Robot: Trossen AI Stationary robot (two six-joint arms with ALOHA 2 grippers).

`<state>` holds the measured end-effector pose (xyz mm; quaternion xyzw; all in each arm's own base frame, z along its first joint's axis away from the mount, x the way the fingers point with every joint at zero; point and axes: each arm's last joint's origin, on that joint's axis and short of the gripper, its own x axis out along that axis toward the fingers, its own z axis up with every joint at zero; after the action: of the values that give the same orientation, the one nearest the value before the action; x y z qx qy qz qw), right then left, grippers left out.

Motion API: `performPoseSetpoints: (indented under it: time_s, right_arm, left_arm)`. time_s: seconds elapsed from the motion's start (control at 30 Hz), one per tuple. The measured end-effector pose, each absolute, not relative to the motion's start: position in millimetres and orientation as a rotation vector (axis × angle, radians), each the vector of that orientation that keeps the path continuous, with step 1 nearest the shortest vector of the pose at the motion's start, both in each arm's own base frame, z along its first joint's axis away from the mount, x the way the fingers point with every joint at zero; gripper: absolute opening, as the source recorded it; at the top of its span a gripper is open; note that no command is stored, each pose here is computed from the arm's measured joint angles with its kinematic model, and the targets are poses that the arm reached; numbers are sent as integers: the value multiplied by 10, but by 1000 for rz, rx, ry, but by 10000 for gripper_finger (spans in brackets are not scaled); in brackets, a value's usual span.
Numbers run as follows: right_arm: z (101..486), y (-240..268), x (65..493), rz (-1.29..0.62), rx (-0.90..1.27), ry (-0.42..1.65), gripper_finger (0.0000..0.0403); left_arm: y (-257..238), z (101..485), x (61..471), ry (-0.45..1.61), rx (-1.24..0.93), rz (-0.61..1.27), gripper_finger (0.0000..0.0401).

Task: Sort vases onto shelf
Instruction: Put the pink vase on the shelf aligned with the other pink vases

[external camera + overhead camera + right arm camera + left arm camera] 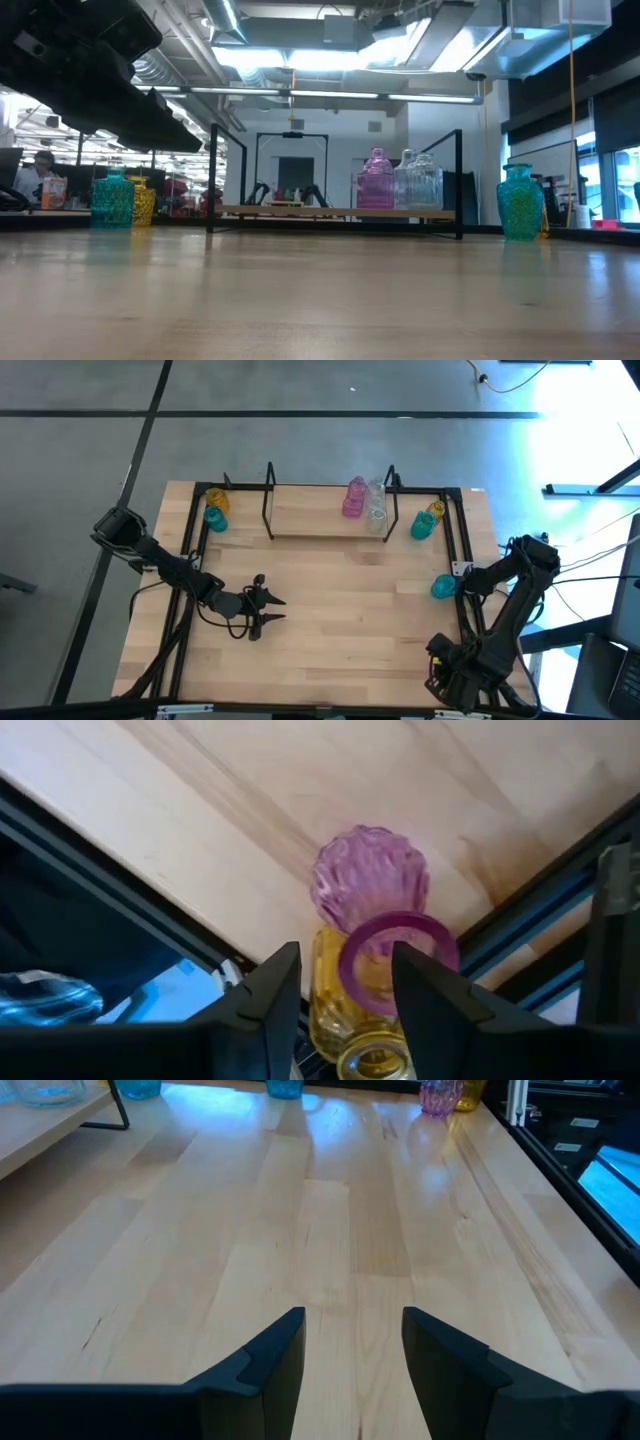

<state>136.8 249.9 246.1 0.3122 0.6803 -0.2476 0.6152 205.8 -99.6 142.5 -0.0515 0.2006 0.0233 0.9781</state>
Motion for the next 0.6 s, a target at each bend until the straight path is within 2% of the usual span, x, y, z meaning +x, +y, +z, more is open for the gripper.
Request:
performPoseSetpoints:
  time_s: [0.2,0.3,0.6]
  right_arm:
    - [2408,2479,1353,-585,703,1578,143]
    - [2387,2470,1348,-588,693,1581,130]
    - [2357,2451,1337,-560,640,1594,27]
  left_arm:
    - [-996,1425,2058,404,-104,47,162]
    - [-996,1425,2058,404,-104,47,162]
    - [-995,1425,2058,404,-104,47,162]
